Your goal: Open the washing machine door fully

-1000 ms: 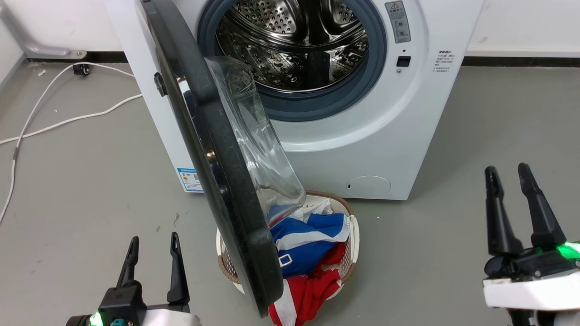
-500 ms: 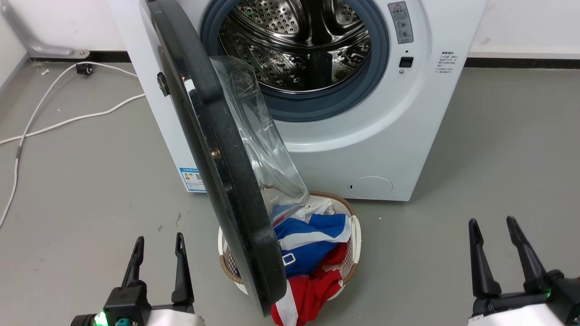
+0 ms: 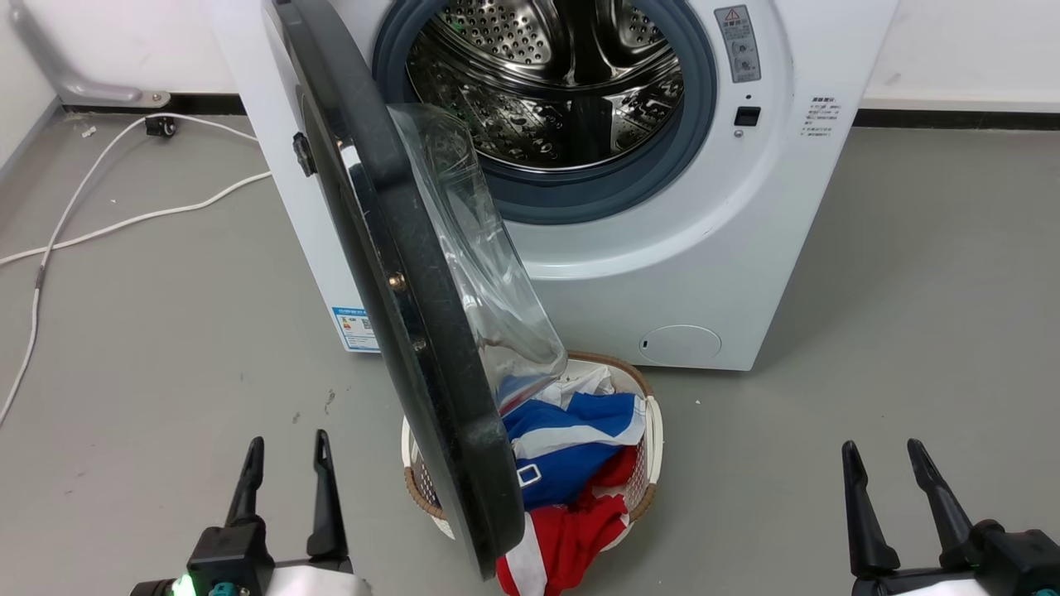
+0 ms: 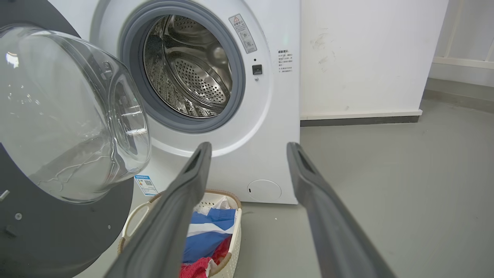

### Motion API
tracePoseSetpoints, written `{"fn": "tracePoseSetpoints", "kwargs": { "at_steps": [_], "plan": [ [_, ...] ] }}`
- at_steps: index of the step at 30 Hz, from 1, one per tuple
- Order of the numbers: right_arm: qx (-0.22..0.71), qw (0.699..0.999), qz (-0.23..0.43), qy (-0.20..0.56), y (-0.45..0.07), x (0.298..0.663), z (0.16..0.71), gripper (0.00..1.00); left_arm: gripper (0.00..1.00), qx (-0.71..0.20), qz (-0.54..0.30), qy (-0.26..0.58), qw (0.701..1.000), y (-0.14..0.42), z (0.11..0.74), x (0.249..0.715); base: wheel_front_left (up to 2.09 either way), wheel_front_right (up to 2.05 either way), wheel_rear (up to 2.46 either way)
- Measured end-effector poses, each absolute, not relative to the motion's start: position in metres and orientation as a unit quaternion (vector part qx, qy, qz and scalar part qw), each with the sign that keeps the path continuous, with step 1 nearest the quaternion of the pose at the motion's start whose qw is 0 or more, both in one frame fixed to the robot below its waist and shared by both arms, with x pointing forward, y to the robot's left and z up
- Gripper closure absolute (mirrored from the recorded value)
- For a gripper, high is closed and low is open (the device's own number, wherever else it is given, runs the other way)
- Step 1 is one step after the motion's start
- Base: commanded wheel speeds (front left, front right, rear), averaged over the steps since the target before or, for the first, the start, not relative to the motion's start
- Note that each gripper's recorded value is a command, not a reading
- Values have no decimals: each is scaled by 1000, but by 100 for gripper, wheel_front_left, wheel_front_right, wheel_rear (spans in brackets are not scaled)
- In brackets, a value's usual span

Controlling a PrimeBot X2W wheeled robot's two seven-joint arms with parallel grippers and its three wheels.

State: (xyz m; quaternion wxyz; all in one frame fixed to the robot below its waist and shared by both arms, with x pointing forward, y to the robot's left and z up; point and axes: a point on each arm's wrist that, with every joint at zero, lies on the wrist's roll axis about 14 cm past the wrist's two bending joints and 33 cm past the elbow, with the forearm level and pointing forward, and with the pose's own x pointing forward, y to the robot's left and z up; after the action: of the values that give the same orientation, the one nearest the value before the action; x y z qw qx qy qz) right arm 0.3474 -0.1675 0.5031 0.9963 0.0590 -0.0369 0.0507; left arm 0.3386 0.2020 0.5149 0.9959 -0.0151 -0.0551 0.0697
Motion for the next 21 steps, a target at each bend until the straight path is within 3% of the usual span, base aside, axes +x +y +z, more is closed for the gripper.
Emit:
{"fn": "tracePoseSetpoints", "kwargs": {
  "at_steps": [8, 15, 21],
  "plan": [
    [64, 996, 51, -41, -167, 347, 505, 0, 100, -3, 87, -84, 993, 213, 533, 340, 0, 0, 0],
    [64, 995, 57, -44, -163, 347, 508, 0, 100, 13, 87, -217, 972, 215, 620, 342, 0, 0, 0],
    [64, 995, 60, -46, -161, 346, 509, 0, 100, 26, 35, -320, 946, 184, 685, 332, 0, 0, 0]
  ]
}}
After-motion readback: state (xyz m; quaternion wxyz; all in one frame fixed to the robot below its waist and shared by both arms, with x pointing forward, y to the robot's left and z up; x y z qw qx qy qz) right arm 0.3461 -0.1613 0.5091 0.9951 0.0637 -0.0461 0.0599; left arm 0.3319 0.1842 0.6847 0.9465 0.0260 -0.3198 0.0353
